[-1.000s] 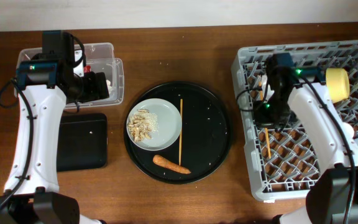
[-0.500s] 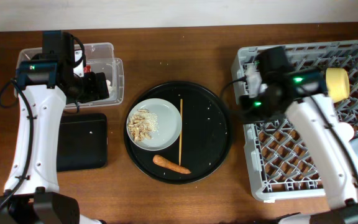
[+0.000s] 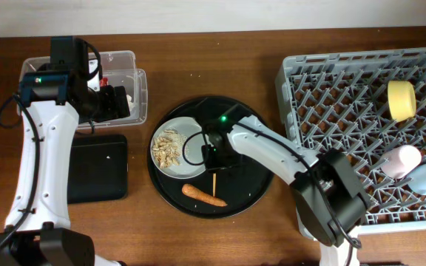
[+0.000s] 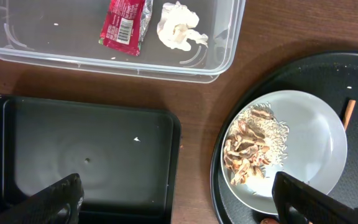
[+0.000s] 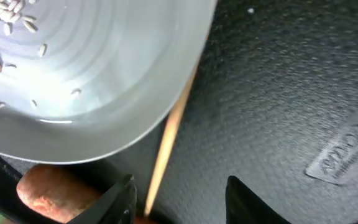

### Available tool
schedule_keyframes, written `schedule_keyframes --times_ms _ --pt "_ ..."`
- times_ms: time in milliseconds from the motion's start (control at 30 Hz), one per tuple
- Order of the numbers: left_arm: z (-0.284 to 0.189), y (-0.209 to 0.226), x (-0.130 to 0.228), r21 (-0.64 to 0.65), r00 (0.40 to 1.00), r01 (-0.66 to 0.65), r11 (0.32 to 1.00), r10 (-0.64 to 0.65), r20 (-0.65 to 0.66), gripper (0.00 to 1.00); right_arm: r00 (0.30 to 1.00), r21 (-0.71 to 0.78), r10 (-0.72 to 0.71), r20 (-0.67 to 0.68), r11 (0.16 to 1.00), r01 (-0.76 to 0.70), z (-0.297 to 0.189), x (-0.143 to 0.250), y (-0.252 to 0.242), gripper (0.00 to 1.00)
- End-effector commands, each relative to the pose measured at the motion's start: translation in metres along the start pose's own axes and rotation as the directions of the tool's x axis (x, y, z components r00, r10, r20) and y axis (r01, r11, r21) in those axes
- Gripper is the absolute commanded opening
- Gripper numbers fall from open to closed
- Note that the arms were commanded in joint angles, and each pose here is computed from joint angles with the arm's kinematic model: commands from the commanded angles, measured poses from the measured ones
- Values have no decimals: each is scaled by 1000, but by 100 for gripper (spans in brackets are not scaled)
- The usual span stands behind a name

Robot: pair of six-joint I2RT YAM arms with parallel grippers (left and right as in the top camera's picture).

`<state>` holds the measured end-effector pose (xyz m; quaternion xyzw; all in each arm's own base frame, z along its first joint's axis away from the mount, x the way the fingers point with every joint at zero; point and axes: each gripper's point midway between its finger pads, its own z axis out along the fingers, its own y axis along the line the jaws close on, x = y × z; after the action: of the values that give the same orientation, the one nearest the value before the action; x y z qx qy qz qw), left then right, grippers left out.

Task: Sort waste into correct bins and load items into the dishwasher rack
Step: 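Grasp the second chopstick with the right gripper and put it in the rack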

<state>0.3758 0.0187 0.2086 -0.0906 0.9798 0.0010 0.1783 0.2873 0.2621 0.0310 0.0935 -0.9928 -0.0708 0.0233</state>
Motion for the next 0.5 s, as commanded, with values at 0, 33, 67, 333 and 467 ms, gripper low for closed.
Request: schedule_keyframes --times_ms 0,33,67,333,467 --pt "-7 2 -3 -8 1000 7 1000 -7 22 96 999 64 40 -5 997 -40 16 2 -6 46" --pt "-7 2 -3 -8 1000 7 1000 -7 22 97 998 96 57 3 994 -57 20 1 -12 46" --pt "-7 2 -3 -8 1000 7 1000 -7 22 96 998 106 66 7 992 -66 22 0 -14 46" --pt "-7 2 -3 -8 1000 7 1000 -7 22 96 993 153 119 -20 981 -115 43 8 -13 46" --pt "-7 2 -3 -8 1000 7 1000 -7 22 96 980 211 197 -7 959 -192 42 10 -28 23"
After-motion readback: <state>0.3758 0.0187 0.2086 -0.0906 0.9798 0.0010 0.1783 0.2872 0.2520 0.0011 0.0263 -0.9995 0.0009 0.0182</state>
